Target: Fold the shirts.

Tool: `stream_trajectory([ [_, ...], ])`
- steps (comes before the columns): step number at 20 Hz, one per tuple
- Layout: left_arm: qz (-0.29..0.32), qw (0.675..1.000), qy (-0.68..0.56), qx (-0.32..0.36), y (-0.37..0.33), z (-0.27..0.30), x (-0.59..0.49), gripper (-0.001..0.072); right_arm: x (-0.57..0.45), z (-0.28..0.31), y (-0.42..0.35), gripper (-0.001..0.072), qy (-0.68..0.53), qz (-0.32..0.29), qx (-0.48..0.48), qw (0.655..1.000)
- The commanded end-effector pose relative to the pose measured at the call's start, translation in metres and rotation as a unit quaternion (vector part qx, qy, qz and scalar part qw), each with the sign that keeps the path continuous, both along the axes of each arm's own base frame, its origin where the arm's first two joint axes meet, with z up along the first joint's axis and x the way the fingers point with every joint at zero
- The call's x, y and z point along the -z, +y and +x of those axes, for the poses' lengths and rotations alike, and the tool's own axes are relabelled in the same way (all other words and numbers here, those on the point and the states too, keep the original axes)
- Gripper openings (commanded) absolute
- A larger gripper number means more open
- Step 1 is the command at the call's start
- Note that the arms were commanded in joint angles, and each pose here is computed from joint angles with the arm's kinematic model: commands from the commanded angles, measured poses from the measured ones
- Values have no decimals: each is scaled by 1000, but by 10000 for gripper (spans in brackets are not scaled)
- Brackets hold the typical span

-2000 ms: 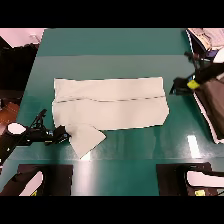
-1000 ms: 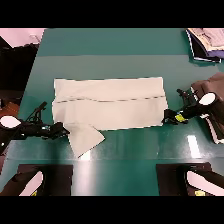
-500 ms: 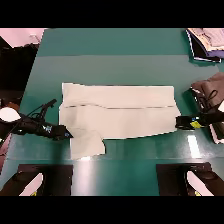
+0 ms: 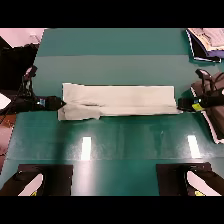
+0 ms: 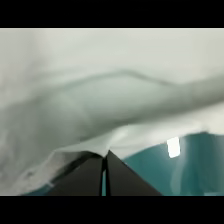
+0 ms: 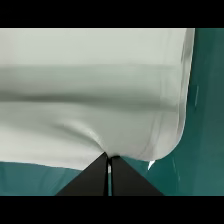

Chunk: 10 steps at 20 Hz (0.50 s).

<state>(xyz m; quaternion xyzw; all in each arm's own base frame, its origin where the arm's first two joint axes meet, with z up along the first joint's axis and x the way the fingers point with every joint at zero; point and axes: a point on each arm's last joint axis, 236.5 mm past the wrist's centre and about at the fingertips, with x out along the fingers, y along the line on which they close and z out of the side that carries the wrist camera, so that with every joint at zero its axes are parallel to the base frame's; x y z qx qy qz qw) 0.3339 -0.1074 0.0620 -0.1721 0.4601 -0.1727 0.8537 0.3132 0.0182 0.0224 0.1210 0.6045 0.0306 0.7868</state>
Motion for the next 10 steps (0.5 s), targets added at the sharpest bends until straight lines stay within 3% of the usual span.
stream_trajectory([
  [1, 14, 997, -57, -47, 17, 45, -2, 30, 7, 38, -5, 11, 2, -1, 4, 1000],
  [5, 29, 992, -92, -86, 34, 82, 7, 30, 23, 71, -8, 12, 9, 0, 6, 1000],
  [10, 45, 992, -86, -76, 36, 117, 24, 31, 36, 103, -11, 14, 6, 3, 11, 1000],
])
